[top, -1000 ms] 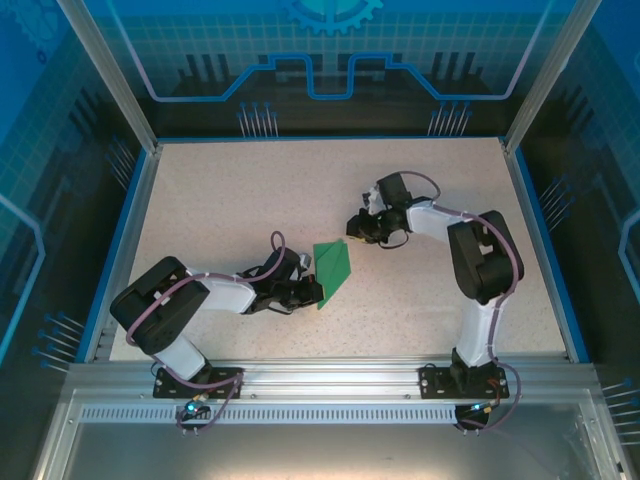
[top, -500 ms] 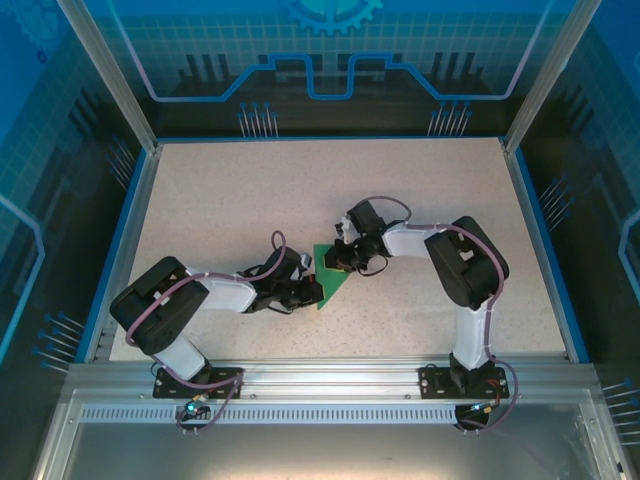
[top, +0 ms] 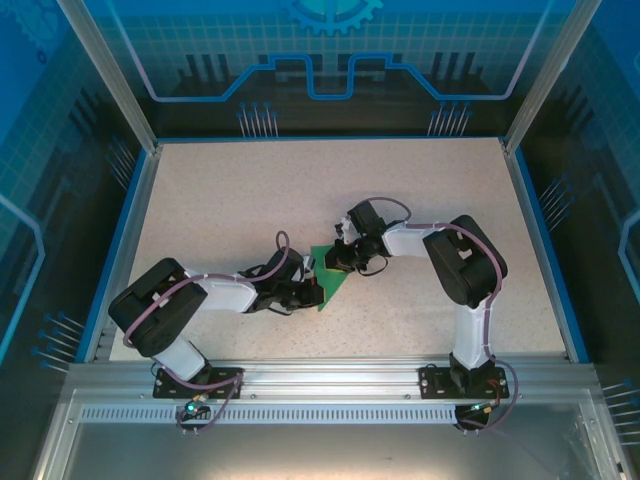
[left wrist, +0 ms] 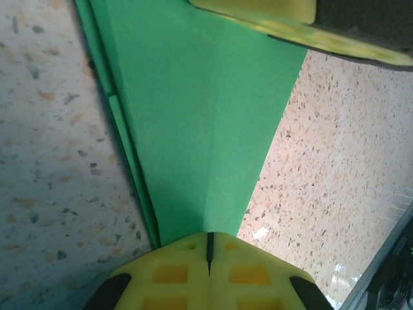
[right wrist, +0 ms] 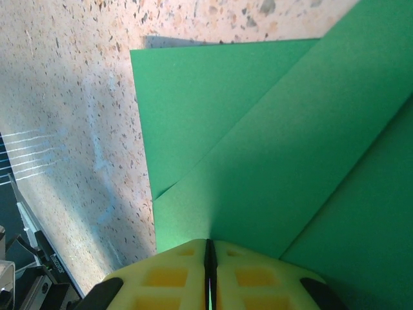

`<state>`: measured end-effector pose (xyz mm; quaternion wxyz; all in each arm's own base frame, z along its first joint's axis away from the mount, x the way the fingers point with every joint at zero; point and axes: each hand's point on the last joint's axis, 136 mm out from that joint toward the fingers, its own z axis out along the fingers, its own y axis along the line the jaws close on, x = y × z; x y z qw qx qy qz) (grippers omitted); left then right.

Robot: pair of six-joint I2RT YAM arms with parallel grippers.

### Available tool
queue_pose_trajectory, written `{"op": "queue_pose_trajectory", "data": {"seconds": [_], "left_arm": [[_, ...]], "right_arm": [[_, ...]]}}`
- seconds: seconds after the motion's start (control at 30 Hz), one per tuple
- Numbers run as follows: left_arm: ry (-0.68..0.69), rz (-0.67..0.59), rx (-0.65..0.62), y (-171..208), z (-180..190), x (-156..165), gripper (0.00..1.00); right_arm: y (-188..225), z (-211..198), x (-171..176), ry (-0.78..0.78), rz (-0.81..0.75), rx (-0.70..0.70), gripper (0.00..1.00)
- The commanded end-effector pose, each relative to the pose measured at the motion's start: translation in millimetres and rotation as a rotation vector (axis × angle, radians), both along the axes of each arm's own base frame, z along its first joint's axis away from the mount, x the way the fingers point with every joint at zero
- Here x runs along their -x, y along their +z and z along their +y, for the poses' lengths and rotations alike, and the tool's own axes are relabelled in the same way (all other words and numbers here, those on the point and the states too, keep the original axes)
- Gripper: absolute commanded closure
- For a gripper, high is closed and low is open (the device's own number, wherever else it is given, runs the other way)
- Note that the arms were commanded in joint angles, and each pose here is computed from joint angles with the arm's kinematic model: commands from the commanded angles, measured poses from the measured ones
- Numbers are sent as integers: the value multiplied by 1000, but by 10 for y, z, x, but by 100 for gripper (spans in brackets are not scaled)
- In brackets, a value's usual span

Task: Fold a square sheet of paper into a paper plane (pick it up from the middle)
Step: Fourth fold the wing at the center of the table.

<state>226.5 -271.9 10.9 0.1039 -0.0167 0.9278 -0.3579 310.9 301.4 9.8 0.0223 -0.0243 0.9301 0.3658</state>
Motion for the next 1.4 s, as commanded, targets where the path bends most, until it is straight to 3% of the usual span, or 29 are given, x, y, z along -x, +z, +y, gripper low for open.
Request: {"op": "queue_pose_trajectory", "data": {"seconds": [0.0,0.77,1.37], "left_arm": [[-116,317,-173,-498,376,899,93],[-223,366,-180,-547,372,1304,86],[-248,396,-323,-493,539,1450,84]], "right_arm": [[-389,-204,32,-39,42,128,88],[-381,-234,-10,-46,39,133,89],[-348,-246,20,-41,34,134,89]]}}
